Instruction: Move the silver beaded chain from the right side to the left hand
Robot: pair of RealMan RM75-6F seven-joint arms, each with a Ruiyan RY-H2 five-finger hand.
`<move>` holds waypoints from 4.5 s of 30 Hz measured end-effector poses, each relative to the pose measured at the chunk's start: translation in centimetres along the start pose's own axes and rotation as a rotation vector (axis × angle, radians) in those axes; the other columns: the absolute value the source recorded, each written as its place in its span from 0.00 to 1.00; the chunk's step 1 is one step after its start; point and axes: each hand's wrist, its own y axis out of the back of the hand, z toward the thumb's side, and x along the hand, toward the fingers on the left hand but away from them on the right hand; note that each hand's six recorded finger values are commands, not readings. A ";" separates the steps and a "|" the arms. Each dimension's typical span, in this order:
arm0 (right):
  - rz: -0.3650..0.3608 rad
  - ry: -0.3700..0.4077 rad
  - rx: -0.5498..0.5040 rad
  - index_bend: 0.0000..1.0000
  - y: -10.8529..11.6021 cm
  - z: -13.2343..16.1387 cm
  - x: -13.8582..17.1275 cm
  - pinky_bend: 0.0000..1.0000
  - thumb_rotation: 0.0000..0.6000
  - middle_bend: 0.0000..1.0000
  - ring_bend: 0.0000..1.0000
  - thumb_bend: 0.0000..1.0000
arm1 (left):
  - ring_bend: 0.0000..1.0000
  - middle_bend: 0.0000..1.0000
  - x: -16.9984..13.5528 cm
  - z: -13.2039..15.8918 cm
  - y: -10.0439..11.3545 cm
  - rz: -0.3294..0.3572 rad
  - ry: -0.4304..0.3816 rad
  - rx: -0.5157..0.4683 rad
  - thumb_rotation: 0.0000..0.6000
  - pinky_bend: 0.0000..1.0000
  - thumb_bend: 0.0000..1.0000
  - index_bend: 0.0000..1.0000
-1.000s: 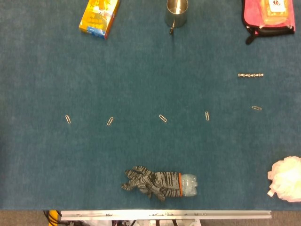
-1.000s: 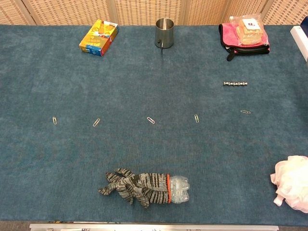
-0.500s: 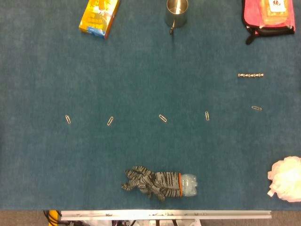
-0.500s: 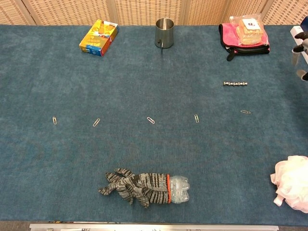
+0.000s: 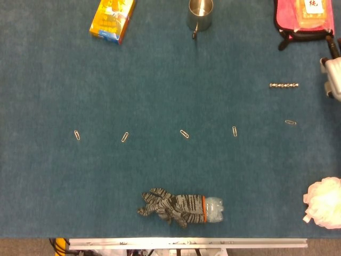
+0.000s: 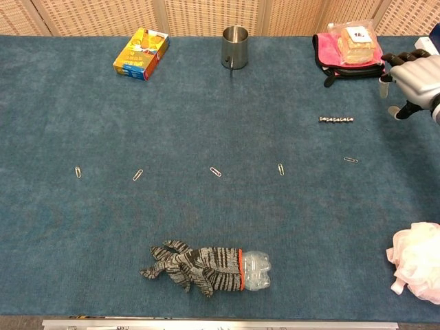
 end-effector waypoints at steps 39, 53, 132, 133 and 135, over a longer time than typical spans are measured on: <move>0.032 0.134 -0.046 0.50 -1.1 5.1 -2.2 0.00 1.00 0.00 0.00 0.21 | 0.29 0.31 -0.1 -0.2 -0.1 -0.005 0.017 0.003 1.00 0.36 0.49 0.32; 0.054 0.139 -0.045 0.52 -1.3 5.8 -2.7 0.00 1.00 0.00 0.00 0.23 | 0.30 0.31 0.0 -0.1 0.0 -0.006 0.012 0.008 1.00 0.37 0.49 0.32; 0.131 0.072 -0.159 0.60 -0.7 -0.2 10.1 0.00 1.00 0.04 0.00 0.34 | 0.30 0.32 -3.1 3.0 1.5 0.024 -0.014 0.049 1.00 0.38 0.49 0.32; 0.136 0.074 -0.162 0.60 -0.9 -0.1 10.1 0.00 1.00 0.04 0.00 0.34 | 0.30 0.32 -3.2 2.9 1.5 0.023 -0.013 0.049 1.00 0.38 0.49 0.32; 0.148 0.077 -0.168 0.60 -1.4 0.2 10.1 0.00 1.00 0.04 0.00 0.34 | 0.30 0.32 -3.3 2.8 1.5 0.024 -0.008 0.048 1.00 0.38 0.49 0.32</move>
